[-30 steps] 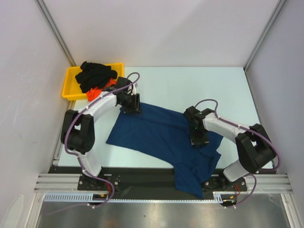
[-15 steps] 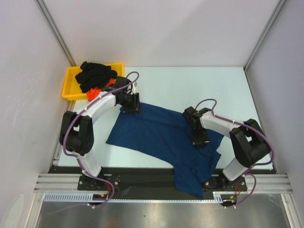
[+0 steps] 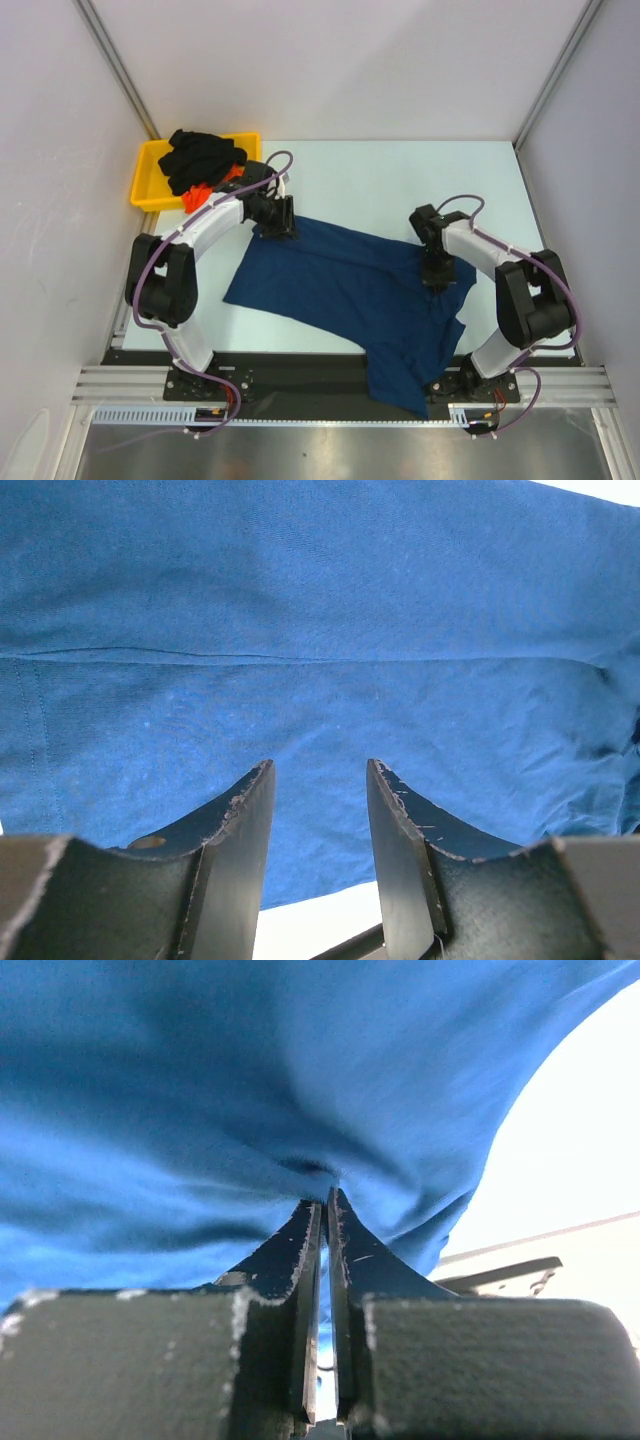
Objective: Fold and stack the t-shirts
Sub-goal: Fold the tshirt
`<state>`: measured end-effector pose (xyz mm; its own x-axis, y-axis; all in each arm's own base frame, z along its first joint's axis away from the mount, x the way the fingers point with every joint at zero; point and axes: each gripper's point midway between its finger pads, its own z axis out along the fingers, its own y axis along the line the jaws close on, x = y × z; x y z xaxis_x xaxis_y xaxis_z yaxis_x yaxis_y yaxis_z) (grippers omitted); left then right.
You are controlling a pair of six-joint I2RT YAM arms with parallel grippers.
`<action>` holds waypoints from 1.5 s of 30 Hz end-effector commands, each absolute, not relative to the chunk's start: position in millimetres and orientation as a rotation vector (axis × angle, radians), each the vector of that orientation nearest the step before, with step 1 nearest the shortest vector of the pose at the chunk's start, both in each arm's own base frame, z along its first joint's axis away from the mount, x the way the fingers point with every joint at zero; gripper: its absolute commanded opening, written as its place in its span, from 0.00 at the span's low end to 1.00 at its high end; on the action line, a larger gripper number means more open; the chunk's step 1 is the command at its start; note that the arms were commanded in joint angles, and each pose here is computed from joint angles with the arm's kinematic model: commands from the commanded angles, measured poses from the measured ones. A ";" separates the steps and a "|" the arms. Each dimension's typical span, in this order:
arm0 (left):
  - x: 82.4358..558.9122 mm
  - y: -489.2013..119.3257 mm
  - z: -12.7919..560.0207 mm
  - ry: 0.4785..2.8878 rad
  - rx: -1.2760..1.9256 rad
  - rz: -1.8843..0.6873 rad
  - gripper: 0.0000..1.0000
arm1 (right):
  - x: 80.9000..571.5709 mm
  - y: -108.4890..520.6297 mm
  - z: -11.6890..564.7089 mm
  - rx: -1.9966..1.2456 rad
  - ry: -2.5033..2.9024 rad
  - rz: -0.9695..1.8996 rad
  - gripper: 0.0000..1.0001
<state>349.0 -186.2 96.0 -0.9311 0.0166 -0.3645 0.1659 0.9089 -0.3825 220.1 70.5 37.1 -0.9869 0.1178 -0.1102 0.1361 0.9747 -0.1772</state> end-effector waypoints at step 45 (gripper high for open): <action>355.4 -178.6 116.0 2.647 0.150 -0.603 0.47 | 285.2 51.4 50.2 0.891 2.758 0.513 0.46</action>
<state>351.9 -180.2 95.9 -0.9287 0.0172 -0.3704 0.1675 0.9106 -0.3779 276.2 47.9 44.4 -0.8211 0.5644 -0.0849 0.5140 0.7959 0.3200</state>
